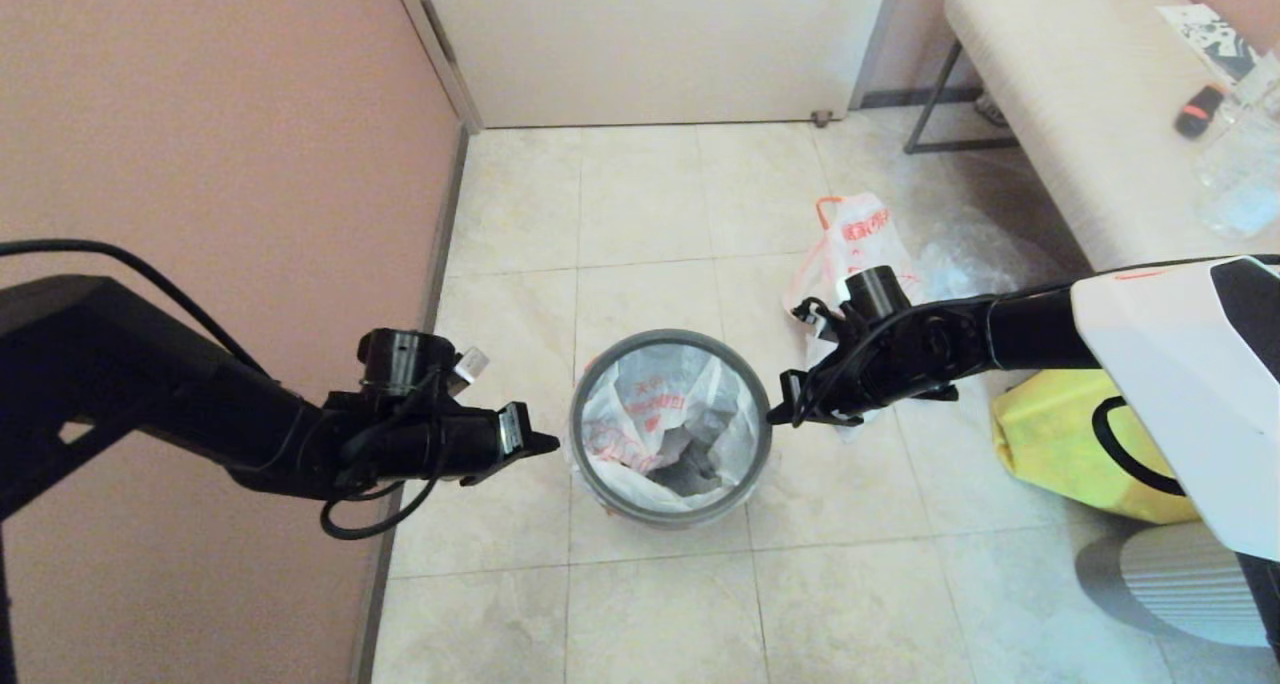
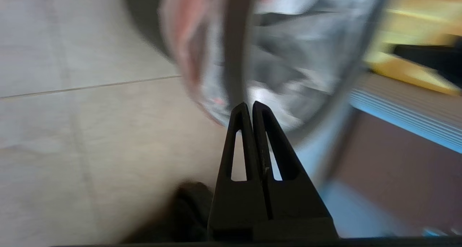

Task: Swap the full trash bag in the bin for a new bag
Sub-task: Place the trash can ring on the trash can

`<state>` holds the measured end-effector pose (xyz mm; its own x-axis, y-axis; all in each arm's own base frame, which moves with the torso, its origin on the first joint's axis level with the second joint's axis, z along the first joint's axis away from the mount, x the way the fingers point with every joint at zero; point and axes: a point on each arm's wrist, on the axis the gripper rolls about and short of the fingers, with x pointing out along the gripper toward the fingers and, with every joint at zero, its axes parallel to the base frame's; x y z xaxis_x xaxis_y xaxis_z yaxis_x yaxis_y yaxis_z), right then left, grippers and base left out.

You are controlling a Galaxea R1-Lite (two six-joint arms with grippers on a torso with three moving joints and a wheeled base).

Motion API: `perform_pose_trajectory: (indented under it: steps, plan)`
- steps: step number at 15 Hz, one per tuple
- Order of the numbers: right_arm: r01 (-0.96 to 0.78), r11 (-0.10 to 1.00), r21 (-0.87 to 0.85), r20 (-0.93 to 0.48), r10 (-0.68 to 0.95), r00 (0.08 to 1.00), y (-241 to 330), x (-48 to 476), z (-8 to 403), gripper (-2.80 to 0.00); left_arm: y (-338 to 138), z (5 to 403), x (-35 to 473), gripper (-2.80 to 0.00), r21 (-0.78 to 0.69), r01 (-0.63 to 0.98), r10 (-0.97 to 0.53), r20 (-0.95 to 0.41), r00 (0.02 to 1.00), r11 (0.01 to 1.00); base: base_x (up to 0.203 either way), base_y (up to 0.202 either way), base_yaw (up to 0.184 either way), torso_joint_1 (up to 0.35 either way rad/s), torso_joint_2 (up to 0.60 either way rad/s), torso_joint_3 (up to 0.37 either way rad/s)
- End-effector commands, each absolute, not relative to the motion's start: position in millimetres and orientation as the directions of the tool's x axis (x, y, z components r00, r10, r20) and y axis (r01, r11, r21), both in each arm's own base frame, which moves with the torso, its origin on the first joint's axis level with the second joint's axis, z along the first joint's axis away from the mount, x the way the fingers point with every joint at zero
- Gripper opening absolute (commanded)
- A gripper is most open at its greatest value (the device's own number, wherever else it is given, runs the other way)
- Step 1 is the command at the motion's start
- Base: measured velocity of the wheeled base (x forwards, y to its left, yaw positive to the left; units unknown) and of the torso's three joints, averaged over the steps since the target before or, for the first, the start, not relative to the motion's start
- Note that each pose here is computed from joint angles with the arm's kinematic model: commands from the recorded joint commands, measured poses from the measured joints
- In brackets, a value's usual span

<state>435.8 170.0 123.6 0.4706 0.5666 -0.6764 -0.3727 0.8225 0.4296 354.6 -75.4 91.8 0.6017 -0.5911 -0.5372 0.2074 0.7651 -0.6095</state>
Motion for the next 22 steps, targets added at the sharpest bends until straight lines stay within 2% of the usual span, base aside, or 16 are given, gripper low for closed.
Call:
perform_pose_trajectory:
  steps: [1,3,6,10,14,16,22]
  plan:
    - [-0.384,0.816,0.432,-0.664,0.576,0.476,173,432,133,-2.80,-69,110,345,-2.80,-0.642,0.255,-0.641,-0.486,0.594,0.723,0.000,0.000,0.000,0.000,0.00,0.000]
    - [-0.385,0.814,0.435,-0.654,0.580,0.486,170,432,138,-2.80,-69,113,341,-2.80,-0.662,0.283,-0.677,-0.467,0.569,0.694,0.000,0.000,0.000,0.000,0.00,0.000]
    - [-0.413,0.764,0.497,-0.624,0.645,0.442,162,433,141,-2.80,-74,127,355,-2.80,-0.663,0.353,-0.715,-0.409,0.567,0.660,0.000,0.000,0.000,0.000,0.00,0.000]
    - [-0.435,0.724,0.535,-0.578,0.689,0.437,151,448,141,-2.80,-94,117,390,-2.80,-0.652,0.389,-0.730,-0.395,0.558,0.651,0.000,0.000,0.000,0.000,0.00,0.000]
    - [-0.438,0.684,0.583,-0.569,0.729,0.382,146,455,125,-2.80,-114,92,421,-2.80,-0.638,0.387,-0.720,-0.413,0.558,0.666,0.000,0.000,0.000,0.000,0.00,0.000]
    - [-0.434,0.684,0.587,-0.587,0.728,0.354,147,459,106,-2.80,-116,88,427,-2.80,-0.632,0.387,-0.715,-0.412,0.565,0.671,0.000,0.000,0.000,0.000,0.00,0.000]
    - [-0.446,0.640,0.626,-0.569,0.766,0.299,150,458,98,-2.80,-113,79,432,-2.80,-0.633,0.372,-0.705,-0.422,0.570,0.679,0.000,0.000,0.000,0.000,0.00,0.000]
